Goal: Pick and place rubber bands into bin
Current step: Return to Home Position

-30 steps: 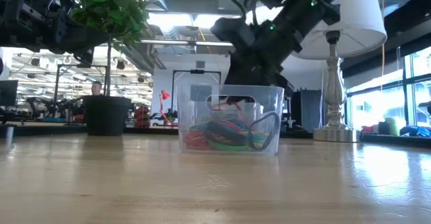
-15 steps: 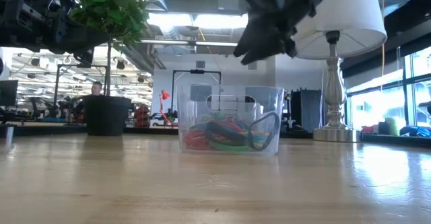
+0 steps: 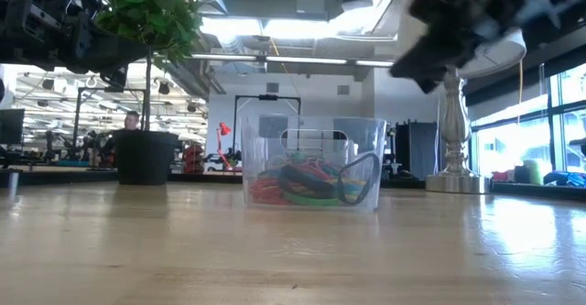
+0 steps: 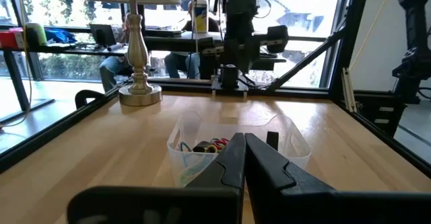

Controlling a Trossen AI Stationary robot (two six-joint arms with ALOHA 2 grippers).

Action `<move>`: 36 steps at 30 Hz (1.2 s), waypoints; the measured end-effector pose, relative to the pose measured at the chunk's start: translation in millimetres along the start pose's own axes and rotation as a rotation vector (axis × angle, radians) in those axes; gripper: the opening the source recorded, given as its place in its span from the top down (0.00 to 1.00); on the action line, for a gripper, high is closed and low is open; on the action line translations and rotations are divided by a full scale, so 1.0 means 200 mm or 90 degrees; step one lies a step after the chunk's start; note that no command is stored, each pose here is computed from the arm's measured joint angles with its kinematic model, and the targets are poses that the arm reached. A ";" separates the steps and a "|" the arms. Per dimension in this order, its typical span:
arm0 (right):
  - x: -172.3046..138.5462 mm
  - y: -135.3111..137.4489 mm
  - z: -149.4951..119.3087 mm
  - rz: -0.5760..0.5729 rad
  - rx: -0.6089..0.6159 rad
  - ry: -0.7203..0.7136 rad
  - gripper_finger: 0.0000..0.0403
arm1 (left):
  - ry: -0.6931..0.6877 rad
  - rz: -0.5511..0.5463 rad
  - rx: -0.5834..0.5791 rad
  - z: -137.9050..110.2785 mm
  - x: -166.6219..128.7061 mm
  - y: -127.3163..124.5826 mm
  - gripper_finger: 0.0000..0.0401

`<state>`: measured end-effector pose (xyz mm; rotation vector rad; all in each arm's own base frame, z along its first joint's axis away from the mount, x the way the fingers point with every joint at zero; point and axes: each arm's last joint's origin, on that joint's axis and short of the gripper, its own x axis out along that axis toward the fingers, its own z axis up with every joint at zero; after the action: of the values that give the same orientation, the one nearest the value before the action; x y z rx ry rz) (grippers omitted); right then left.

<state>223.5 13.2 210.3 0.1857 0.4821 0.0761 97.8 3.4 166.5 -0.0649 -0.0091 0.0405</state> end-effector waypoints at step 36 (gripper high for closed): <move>-0.48 -0.02 -0.33 0.069 -0.120 -0.364 0.99 | 0.000 0.000 0.000 0.00 0.00 0.00 0.99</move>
<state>108.6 7.8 195.8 0.0421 -0.1056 0.1673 97.8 3.4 166.5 -0.0649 -0.0091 0.0401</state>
